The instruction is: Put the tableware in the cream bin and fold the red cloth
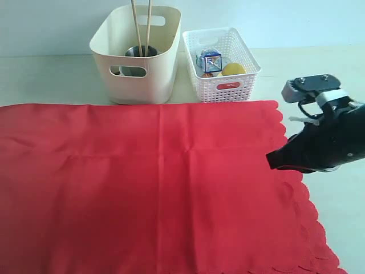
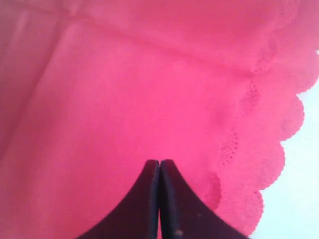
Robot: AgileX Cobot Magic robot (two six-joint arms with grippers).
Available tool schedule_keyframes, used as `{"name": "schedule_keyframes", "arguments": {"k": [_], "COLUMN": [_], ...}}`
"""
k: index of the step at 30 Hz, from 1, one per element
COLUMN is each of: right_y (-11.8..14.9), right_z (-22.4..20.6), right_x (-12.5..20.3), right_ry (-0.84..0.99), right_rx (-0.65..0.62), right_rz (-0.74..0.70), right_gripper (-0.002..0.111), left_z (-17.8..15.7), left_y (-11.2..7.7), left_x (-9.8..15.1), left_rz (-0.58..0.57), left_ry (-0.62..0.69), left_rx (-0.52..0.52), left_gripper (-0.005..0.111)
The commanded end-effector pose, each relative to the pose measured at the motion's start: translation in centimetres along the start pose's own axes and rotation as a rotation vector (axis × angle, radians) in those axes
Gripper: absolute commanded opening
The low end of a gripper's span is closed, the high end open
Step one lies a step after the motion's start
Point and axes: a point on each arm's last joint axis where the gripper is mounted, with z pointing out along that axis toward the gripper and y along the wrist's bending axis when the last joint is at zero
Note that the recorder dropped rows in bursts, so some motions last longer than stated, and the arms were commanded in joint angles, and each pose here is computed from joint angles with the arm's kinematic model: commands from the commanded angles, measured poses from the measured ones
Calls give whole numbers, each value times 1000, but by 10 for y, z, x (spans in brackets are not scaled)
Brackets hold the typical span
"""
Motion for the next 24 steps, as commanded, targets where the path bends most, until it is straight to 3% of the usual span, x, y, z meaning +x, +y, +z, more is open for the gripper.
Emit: {"name": "schedule_keyframes", "arguments": {"k": [1, 14, 24], "right_y": [-2, -8, -10], "right_z": [22, 76, 83], "right_x": [-9, -6, -2], "right_ry": [47, 203, 229], "right_rx": [42, 52, 54], "right_rz": [9, 14, 34], "right_gripper": [0, 0, 0], "left_z": [-18, -27, -44], "left_y": [-9, -50, -126], "left_x": [5, 10, -7], "left_rz": [5, 142, 325], "left_ry": [-49, -15, -60], "left_rx": [-20, -4, 18], "left_gripper": [0, 0, 0]}}
